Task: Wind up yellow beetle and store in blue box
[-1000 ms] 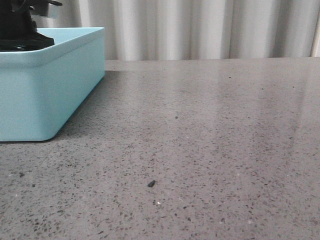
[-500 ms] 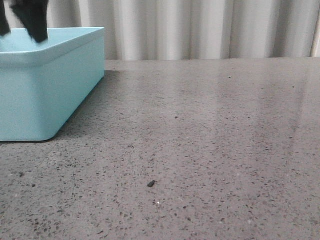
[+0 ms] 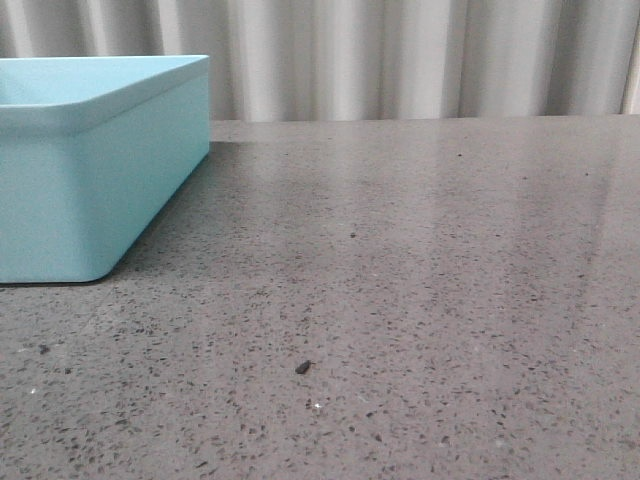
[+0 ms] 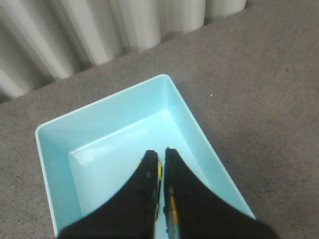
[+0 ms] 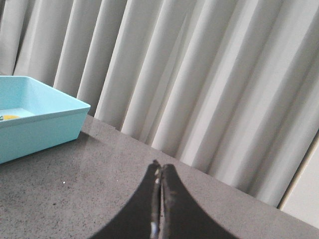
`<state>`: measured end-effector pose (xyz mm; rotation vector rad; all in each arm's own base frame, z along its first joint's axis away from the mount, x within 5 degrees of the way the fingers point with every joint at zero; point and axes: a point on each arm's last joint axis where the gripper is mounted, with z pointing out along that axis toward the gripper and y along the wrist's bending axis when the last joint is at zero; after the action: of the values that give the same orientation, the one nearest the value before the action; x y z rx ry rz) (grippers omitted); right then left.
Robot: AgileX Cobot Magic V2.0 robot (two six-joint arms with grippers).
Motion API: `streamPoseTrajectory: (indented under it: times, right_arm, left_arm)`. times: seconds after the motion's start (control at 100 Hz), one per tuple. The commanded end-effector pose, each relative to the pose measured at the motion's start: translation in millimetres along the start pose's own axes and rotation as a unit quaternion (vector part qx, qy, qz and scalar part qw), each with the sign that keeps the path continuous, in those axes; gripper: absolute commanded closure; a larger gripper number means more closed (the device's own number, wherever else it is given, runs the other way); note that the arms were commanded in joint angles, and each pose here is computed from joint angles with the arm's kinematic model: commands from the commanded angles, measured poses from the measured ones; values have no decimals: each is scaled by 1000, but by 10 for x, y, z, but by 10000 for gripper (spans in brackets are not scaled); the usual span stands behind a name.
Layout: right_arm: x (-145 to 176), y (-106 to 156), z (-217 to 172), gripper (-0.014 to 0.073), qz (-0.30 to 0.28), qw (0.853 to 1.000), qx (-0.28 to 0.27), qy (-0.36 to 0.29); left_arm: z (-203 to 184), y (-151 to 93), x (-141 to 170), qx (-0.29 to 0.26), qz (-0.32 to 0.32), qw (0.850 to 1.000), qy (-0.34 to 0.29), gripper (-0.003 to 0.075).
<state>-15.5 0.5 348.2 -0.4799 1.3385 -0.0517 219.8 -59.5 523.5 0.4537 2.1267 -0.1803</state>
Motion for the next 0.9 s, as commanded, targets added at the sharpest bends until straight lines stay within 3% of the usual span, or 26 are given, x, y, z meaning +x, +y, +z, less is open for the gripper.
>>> streamPoseTrajectory:
  times: [0.0,0.12,0.31,0.58,0.89]
  right_arm:
    - [-116,-50,-50,657,-9,999,22,-43]
    - [-116,-50,-50,657,-9,999,22,-43]
    - [-116,-50,-50,657,-9,999,22,-43]
    - [-121,-52,-55,657,-8,999,24,-47]
    - [-172,-75,-72,657,-8,996,37,-76]
  left_arm:
    - [-566,-104,43,5,-6,996,-86,741]
    - [-997,-208,348,3,1,993,-117,741]
    - [-1289,-312,1045,-20,6,989,-148,741]
    - [-1093,-435,2049,-17,-9,984,-180,741]
    - [-792,-431,2499,-37,-22,960,-278,741]
